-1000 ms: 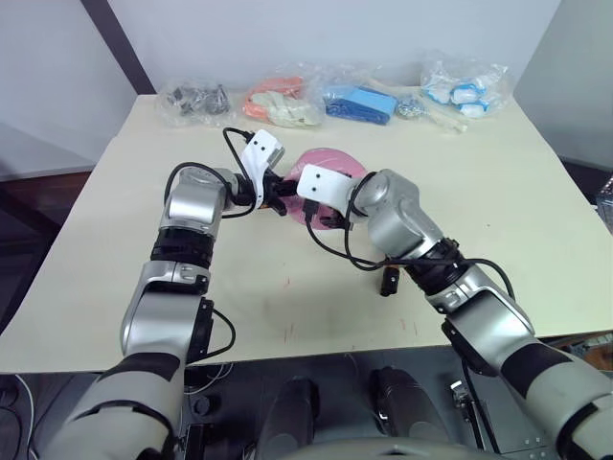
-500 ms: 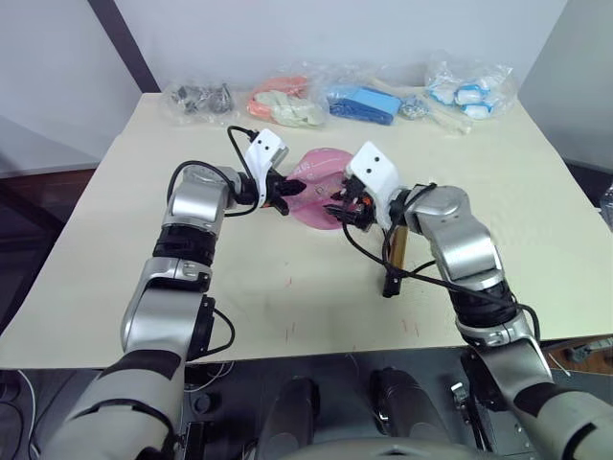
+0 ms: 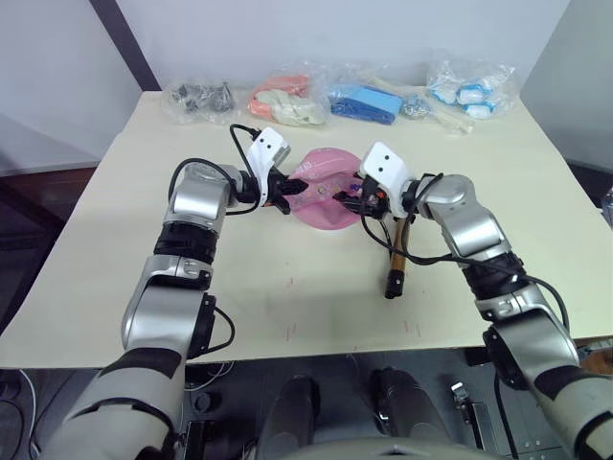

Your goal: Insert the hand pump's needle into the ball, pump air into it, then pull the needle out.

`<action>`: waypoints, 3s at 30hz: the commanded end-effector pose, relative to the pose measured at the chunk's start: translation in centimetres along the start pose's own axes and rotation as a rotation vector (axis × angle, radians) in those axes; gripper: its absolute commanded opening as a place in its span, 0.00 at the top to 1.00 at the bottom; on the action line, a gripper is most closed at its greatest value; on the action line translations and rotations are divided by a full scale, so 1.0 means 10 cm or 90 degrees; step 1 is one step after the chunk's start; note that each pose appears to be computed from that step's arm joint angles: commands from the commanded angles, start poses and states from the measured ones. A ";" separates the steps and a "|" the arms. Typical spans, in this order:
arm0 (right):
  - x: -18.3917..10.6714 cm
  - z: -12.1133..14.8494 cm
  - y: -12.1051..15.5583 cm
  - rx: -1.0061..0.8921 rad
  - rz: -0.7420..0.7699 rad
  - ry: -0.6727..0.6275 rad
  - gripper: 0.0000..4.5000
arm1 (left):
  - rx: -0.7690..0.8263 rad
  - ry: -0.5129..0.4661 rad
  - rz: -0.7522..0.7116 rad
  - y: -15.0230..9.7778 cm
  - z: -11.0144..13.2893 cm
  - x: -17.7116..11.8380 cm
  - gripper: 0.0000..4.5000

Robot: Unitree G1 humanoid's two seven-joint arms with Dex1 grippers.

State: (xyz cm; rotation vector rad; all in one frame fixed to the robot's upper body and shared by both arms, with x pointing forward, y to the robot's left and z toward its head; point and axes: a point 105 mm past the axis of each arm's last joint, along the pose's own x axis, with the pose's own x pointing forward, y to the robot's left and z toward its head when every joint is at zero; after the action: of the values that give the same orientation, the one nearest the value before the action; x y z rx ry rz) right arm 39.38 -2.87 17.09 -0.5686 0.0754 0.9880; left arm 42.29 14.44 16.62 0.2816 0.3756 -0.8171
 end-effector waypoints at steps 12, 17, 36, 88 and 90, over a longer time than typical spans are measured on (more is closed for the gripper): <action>0.22 0.06 -0.08 -0.097 0.021 0.018 0.65 | -0.001 0.005 -0.019 -0.05 -0.03 0.04 1.00; 0.23 0.00 -0.08 -0.118 0.027 0.039 0.65 | -0.001 0.003 -0.018 -0.04 -0.03 0.04 1.00; 0.27 0.00 -0.11 -0.117 0.014 0.048 0.65 | 0.001 0.003 -0.020 -0.04 -0.02 0.05 1.00; 0.63 0.23 0.40 0.272 -0.095 0.166 0.92 | -0.020 -0.003 -0.030 -0.12 -0.08 0.13 1.00; 0.67 0.21 0.39 0.259 -0.095 0.169 0.92 | -0.019 -0.001 -0.032 -0.12 -0.08 0.13 1.00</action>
State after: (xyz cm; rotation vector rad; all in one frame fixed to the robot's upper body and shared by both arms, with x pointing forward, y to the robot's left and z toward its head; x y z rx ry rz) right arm 40.43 2.49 14.49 -0.3174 0.4888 0.6228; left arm 42.40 14.78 16.04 0.2588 0.3803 -0.7925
